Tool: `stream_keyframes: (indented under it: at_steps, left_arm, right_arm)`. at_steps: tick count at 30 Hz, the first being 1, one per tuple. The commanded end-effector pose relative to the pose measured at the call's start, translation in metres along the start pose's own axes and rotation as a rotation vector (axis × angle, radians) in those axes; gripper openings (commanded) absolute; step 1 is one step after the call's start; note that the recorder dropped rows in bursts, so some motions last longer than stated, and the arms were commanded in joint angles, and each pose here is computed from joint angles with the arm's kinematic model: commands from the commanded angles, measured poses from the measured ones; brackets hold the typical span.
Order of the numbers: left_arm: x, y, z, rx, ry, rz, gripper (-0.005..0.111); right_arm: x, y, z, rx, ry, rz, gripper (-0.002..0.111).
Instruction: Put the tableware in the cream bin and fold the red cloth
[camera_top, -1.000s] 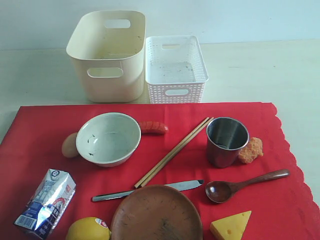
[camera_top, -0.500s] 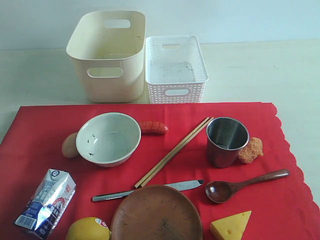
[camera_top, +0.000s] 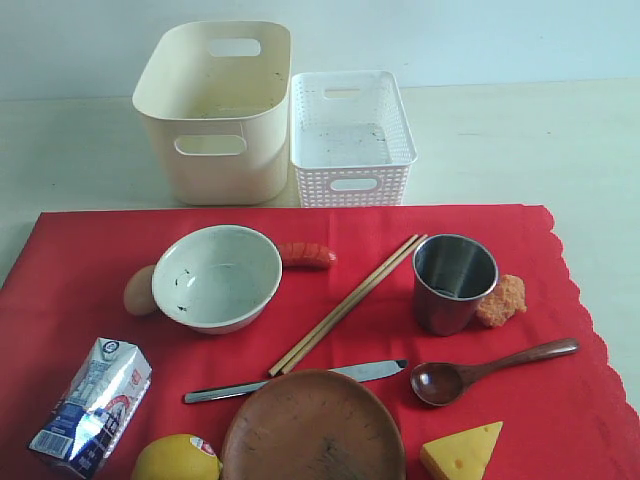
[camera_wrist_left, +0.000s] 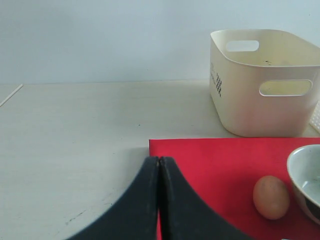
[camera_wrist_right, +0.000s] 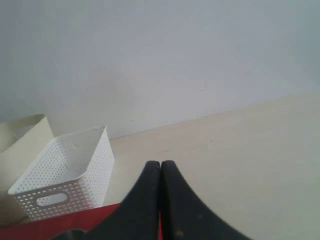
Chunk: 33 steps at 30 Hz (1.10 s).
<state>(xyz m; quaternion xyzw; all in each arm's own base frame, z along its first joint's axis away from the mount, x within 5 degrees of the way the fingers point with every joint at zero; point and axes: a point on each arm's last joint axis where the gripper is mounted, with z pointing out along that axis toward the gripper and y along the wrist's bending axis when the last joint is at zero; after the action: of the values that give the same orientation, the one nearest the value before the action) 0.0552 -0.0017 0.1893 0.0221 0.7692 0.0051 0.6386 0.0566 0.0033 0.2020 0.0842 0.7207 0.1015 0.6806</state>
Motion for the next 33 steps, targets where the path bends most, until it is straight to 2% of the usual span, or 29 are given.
stream_keyframes:
  at_steps: [1, 11, 20, 33]
  left_arm:
    - [0.000, 0.000, 0.000, 0.004, -0.009, 0.005, 0.000]
    - [0.000, 0.000, 0.000, 0.004, -0.009, 0.005, 0.000]
    - [0.000, 0.000, 0.000, 0.004, -0.009, 0.005, 0.000]
    - [0.000, 0.000, 0.000, 0.004, -0.009, 0.005, 0.000]
  right_arm:
    - [0.000, 0.001, 0.000, -0.010, -0.014, 0.080, 0.000]
    - [-0.002, 0.000, 0.000, -0.009, -0.043, 0.086, 0.000]
    - [0.005, 0.001, 0.000, -0.016, 0.038, 0.010, 0.000]
    - [0.010, -0.002, 0.012, 0.030, 0.150, 0.024, 0.000]
